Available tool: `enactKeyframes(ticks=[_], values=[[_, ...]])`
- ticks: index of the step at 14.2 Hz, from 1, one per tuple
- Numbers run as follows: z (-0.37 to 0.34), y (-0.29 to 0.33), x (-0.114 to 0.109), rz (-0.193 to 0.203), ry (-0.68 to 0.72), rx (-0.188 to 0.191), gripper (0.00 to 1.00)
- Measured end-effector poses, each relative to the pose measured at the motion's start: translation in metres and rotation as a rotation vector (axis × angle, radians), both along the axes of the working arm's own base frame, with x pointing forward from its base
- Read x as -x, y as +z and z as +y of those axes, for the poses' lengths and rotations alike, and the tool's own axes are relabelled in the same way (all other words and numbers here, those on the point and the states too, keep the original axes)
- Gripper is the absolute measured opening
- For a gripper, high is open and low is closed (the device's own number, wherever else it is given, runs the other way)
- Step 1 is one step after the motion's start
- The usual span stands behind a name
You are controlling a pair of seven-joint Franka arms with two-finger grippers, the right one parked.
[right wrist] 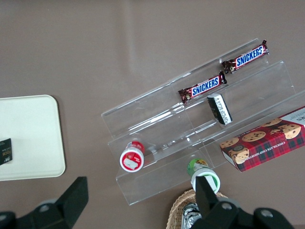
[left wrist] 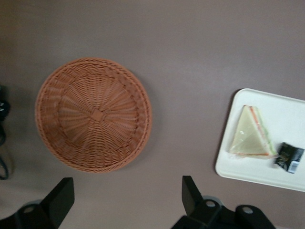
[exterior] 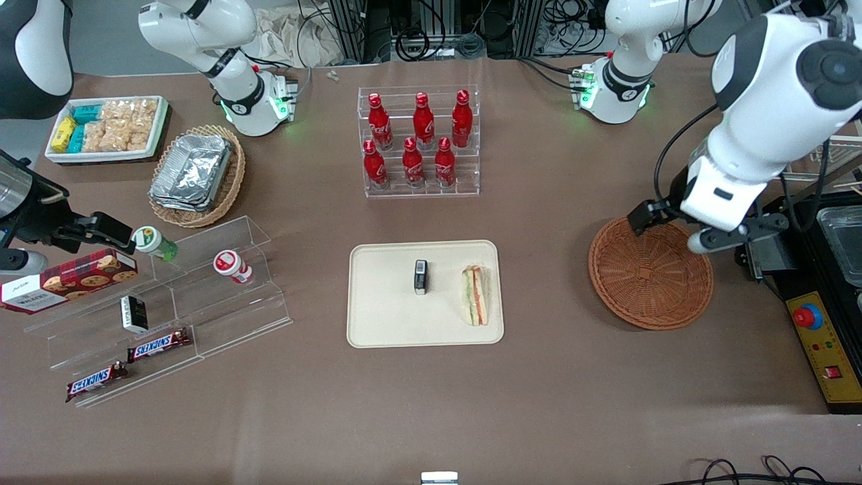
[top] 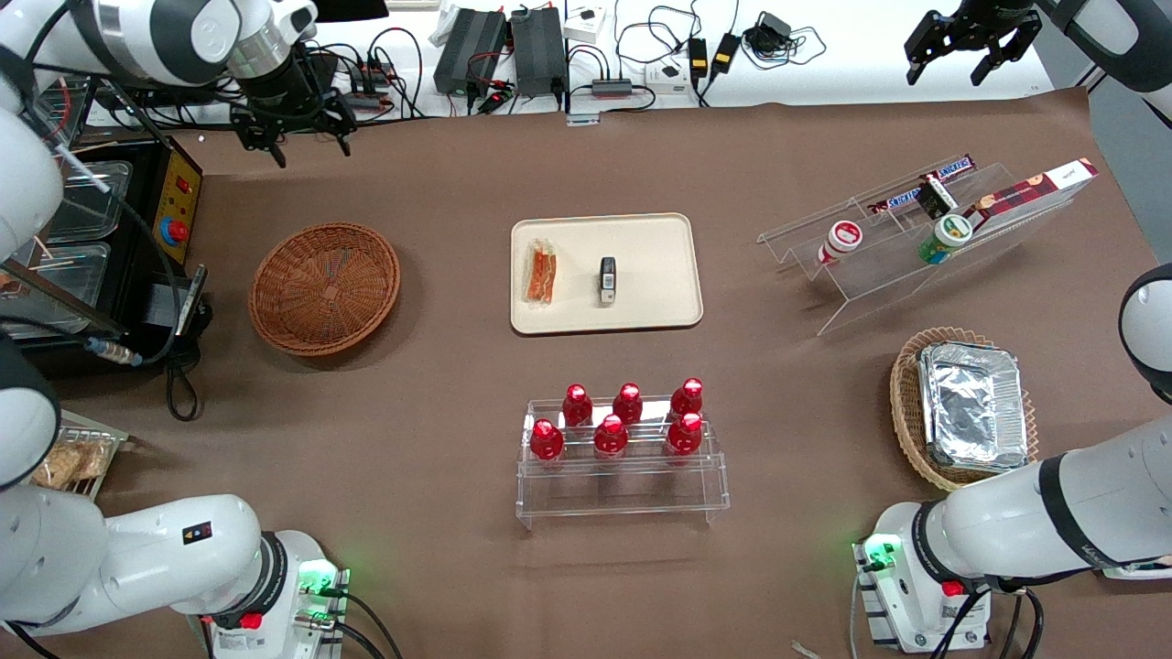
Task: Place sandwich from basket to tray
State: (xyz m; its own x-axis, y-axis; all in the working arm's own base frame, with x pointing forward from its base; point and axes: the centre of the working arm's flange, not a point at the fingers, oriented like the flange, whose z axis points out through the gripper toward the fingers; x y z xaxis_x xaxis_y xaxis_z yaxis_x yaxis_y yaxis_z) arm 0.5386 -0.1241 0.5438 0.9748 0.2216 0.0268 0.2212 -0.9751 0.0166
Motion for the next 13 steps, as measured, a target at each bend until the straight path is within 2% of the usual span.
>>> enactKeyframes(ticks=[3, 7, 10, 13], values=[[0.032, 0.000, 0.015, -0.012, -0.012, -0.019, 1.00], [0.085, 0.000, 0.005, -0.021, -0.001, -0.006, 1.00], [0.091, -0.001, -0.009, -0.028, 0.006, 0.009, 1.00], [0.093, -0.010, -0.020, -0.015, 0.005, 0.021, 1.00]])
